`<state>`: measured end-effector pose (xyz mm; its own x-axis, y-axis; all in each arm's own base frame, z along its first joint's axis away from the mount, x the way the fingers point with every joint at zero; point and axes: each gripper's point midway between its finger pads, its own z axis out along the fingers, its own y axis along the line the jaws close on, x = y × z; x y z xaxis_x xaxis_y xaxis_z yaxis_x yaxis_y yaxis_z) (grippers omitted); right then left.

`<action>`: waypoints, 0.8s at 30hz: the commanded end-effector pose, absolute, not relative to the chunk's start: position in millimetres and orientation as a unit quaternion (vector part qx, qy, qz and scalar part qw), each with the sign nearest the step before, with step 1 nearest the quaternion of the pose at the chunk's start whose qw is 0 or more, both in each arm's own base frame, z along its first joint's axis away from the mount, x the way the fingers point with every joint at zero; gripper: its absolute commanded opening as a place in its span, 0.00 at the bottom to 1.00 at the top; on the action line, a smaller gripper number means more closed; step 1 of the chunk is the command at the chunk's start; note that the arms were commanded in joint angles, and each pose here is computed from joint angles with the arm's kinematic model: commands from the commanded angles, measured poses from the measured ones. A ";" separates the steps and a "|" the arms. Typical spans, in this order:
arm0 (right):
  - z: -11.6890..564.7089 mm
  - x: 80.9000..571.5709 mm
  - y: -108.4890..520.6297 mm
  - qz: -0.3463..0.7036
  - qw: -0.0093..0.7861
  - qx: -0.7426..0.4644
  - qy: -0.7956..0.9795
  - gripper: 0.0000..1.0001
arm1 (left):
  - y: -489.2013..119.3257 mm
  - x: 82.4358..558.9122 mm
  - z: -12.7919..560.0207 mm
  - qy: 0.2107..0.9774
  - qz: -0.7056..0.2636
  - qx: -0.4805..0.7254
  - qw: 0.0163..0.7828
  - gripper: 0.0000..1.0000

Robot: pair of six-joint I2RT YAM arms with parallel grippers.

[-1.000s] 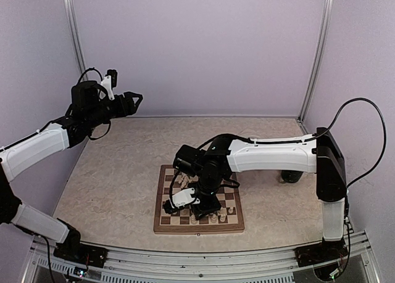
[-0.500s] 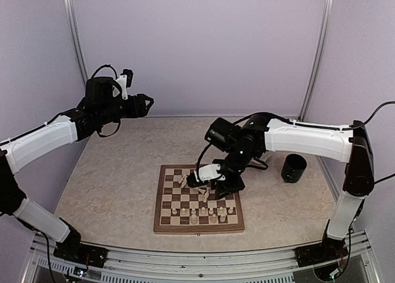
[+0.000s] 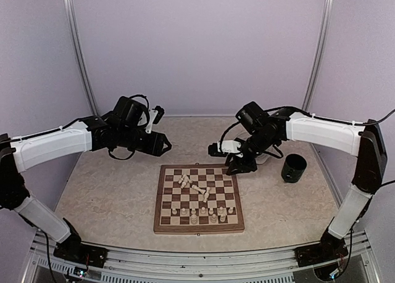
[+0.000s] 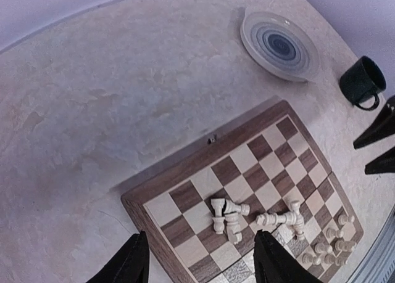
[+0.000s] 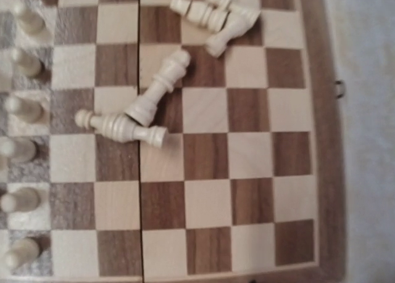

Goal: Set up the chess pieces on the board
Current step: Pick up the chess pile from the chessboard.

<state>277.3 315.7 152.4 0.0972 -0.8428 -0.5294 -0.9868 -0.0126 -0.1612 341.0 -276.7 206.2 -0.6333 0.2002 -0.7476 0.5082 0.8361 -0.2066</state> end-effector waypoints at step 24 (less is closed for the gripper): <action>68.7 276.9 361.2 0.200 0.173 -0.793 0.548 0.45 | -311.4 310.9 113.6 0.911 -0.269 0.208 0.233 0.62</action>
<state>284.6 352.2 72.9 0.2369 -0.8294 -0.5059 -0.9678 -0.2469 -0.0483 305.2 -311.3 108.6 -0.7867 0.3295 -0.5221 0.5361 0.7839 -0.3131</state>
